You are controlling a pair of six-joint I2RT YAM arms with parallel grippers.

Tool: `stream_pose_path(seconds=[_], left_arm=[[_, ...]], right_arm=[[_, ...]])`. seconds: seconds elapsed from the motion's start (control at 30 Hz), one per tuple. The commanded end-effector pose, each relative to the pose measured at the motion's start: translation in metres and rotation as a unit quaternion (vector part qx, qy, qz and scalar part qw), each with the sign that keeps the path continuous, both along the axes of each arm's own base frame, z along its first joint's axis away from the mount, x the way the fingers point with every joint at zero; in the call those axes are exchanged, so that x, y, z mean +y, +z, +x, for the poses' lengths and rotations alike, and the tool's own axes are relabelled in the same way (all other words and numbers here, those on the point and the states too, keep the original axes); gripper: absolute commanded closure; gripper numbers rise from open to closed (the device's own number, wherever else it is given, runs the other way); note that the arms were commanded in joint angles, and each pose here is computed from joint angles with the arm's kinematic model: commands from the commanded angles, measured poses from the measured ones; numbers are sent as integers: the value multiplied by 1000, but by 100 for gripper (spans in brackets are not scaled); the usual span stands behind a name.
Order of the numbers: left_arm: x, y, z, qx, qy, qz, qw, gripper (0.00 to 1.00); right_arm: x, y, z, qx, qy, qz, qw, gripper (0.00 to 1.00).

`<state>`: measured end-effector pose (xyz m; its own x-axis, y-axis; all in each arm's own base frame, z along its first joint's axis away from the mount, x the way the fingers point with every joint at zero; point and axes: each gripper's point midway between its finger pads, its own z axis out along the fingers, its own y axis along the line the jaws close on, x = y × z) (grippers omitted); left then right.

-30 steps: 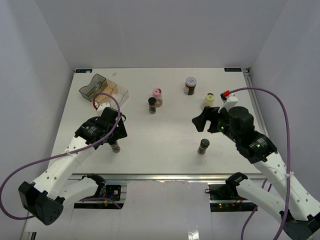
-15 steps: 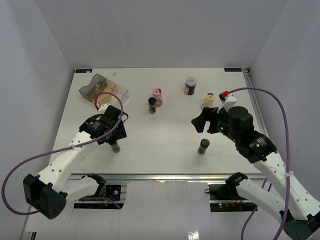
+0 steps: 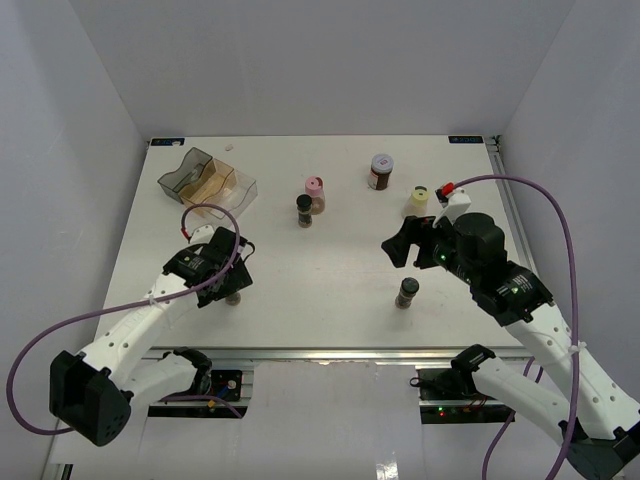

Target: Organize the condiment bottles

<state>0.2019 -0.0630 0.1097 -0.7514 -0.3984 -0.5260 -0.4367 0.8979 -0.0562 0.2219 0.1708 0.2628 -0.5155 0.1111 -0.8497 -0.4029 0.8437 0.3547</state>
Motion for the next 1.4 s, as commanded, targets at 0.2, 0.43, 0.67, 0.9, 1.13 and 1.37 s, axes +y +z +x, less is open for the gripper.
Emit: stream_pose_path(seconds=[0.2,0.43,0.67,0.9,1.13,1.37], left_arm=[[12,7,14,-36,47,-10,998,21],[13,4,21,-35,46,-11,998,25],[10,-4,21,-20,42,-9,999,26],[8,-9,23,-12,32,-8,999,27],[7,-13,21,-1,34,-9,999,27],[3,-18,19,12,24,-13,1000,28]], right_arm=[[-2,2,-3,-15,1,7,1000,10],[-7,-2,-4,-17,-6,3,1000,10],[-8,-6,-3,-16,-8,-3,1000,10],[-6,-5,-2,-15,-5,-3,1000,10],[-6,0,0,-17,-6,-4,1000,10],[-2,1,1,-12,-4,0,1000,10]])
